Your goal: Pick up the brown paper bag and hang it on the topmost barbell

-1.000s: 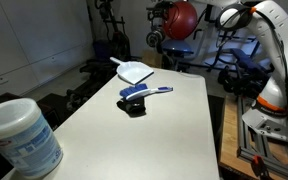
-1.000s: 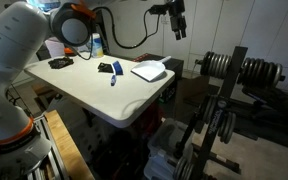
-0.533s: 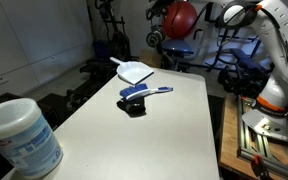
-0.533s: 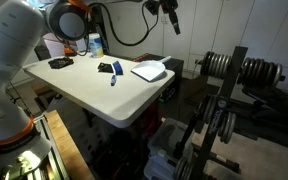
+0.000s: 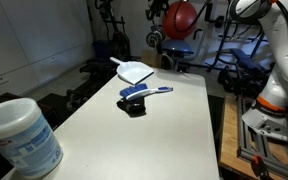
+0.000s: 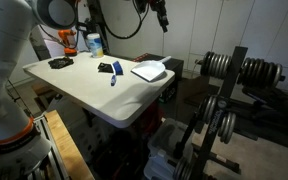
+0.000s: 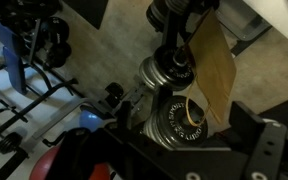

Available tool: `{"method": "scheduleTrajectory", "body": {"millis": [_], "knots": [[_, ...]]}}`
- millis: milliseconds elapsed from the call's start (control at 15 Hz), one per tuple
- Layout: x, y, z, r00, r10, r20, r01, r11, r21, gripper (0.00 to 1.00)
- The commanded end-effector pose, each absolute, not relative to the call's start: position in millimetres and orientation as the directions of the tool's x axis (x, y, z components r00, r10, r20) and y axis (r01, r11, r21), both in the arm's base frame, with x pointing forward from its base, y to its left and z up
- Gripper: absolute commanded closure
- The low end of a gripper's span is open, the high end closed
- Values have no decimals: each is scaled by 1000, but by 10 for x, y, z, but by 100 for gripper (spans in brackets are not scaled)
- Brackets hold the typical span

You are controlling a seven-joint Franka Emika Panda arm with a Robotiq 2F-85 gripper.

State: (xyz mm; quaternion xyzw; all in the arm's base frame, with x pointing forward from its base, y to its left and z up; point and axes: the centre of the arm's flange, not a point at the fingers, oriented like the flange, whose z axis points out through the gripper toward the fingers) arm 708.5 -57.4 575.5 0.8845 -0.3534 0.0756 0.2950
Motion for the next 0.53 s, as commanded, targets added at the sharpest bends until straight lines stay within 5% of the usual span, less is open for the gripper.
{"method": "scheduleTrajectory", "body": {"millis": [0,467], "knots": [[6662,-390,5612,752,-586,301,-647,-570,507,0],[6920,-254,5719,752,-572,328,-653,-575,493,0]]}}
